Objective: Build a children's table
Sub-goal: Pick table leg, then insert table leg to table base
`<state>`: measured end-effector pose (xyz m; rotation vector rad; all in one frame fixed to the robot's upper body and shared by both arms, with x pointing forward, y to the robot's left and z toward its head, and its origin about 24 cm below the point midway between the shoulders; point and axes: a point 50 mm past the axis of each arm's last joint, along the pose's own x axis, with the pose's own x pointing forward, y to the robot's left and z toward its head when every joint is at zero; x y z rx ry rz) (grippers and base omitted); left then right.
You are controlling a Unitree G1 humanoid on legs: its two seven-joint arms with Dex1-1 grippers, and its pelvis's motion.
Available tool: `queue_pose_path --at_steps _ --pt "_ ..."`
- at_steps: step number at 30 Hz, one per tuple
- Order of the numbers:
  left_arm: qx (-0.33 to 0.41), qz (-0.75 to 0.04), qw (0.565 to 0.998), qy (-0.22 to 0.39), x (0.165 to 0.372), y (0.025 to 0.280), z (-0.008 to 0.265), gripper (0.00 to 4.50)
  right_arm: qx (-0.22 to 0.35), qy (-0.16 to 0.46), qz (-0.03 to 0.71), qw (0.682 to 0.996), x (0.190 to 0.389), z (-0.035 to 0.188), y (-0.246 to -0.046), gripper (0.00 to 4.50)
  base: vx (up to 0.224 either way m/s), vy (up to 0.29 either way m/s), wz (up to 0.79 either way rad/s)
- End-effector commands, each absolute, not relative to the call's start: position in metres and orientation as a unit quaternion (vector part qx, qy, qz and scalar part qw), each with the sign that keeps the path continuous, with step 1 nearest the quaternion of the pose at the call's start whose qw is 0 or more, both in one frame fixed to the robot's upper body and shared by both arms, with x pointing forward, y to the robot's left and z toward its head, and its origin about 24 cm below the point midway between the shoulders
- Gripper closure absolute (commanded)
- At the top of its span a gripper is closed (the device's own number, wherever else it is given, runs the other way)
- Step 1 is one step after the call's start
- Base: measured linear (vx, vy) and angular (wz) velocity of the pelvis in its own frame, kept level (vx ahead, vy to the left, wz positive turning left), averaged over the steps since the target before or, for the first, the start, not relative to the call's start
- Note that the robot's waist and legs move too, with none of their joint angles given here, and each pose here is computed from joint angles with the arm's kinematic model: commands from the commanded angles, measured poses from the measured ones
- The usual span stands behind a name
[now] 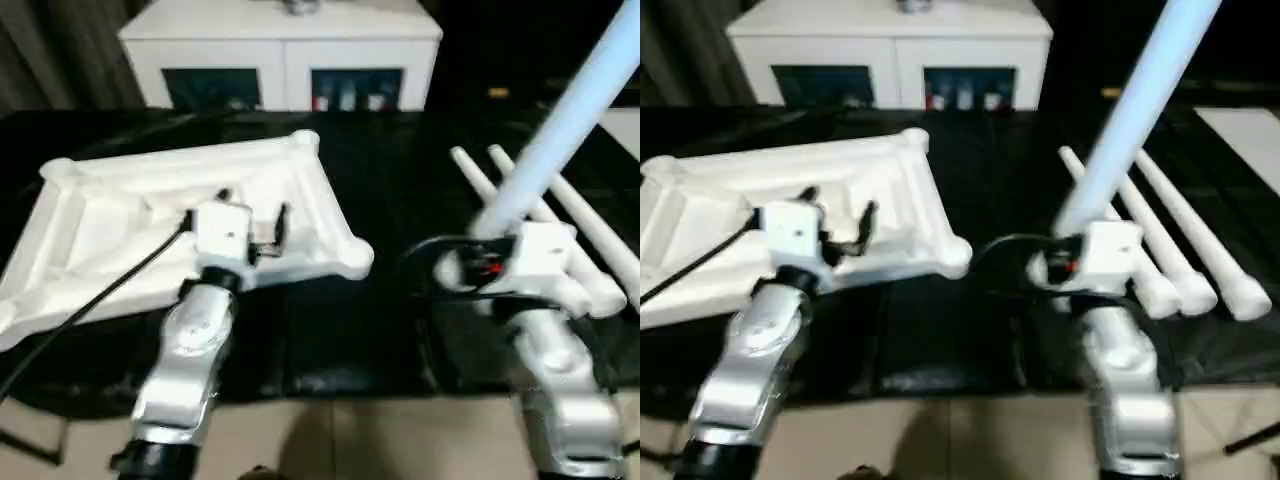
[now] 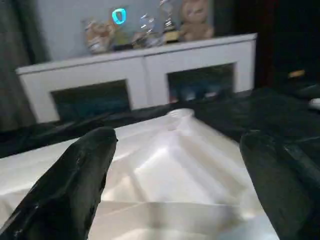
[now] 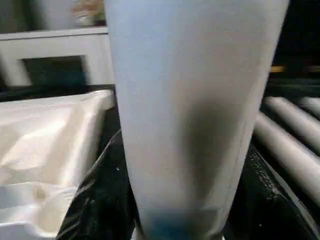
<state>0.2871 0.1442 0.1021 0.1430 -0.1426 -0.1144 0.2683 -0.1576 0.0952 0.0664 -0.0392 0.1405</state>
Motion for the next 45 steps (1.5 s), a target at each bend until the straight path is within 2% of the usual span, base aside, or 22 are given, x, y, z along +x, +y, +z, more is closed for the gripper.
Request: queue_pose_path --at_steps 1,10,12,17,19,25,26,27,28,29,34,42,43,45 --pt "0.061 -0.075 0.992 -0.076 0.287 0.135 0.105 0.04 0.021 -0.029 0.055 0.998 0.267 0.1 -0.167 2.62 0.082 0.03 0.0" --pt "0.063 -0.074 0.993 -0.074 0.286 0.137 0.104 0.04 0.02 -0.031 0.063 0.997 0.266 0.1 -0.165 2.62 0.072 -0.017 0.33" --pt "0.062 -0.075 0.993 -0.073 0.286 0.137 0.104 0.04 0.054 -0.031 0.046 0.997 0.266 0.099 -0.168 2.62 0.136 0.097 0.49" --pt "0.069 -0.131 0.987 -0.062 0.283 0.126 0.098 0.04 0.043 -0.035 0.045 0.997 0.266 0.1 -0.172 2.62 0.155 0.055 0.15" --pt "0.074 -0.176 0.98 -0.049 0.28 0.119 0.093 0.04 0.039 -0.036 0.044 0.998 0.266 0.101 -0.174 2.62 0.142 -0.04 0.04" --pt "0.07 -0.248 0.966 -0.028 0.275 0.114 0.084 0.04 0.038 -0.044 0.067 0.996 0.266 0.105 -0.178 2.62 0.149 -0.044 0.04" --pt "0.065 -0.269 0.961 -0.021 0.273 0.113 0.082 0.04 0.038 -0.047 0.08 0.995 0.266 0.106 -0.178 2.62 0.118 0.006 0.01" --pt "0.038 -0.341 0.939 -0.013 0.267 0.109 0.08 0.04 0.045 -0.048 0.121 0.99 0.266 0.11 -0.177 2.62 0.112 0.071 -0.05" --pt "0.037 -0.343 0.938 -0.013 0.267 0.109 0.08 0.04 0.046 -0.048 0.123 0.99 0.266 0.11 -0.177 2.62 0.117 0.095 -0.04" --pt "0.029 -0.385 0.922 -0.013 0.265 0.106 0.08 0.04 0.055 -0.046 0.15 0.986 0.266 0.112 -0.177 2.62 0.117 0.095 -0.04" --pt "0.063 -0.502 0.862 0.024 0.26 0.101 0.072 0.04 0.06 -0.034 0.215 0.974 0.264 0.114 -0.174 2.62 0.002 0.06 0.0" --pt "0.102 -0.592 0.794 0.094 0.268 0.1 0.057 0.04 0.042 -0.019 0.276 0.96 0.26 0.115 -0.172 2.62 -0.076 0.017 0.01" --pt "0.108 -0.604 0.783 0.105 0.271 0.098 0.054 0.3 0.042 -0.016 0.277 0.96 0.259 0.115 -0.174 2.62 0.0 0.0 0.0" --pt "0.115 -0.608 0.778 0.112 0.275 0.097 0.052 0.38 0.041 -0.015 0.277 0.96 0.259 0.115 -0.175 2.62 -0.026 0.01 -0.03"
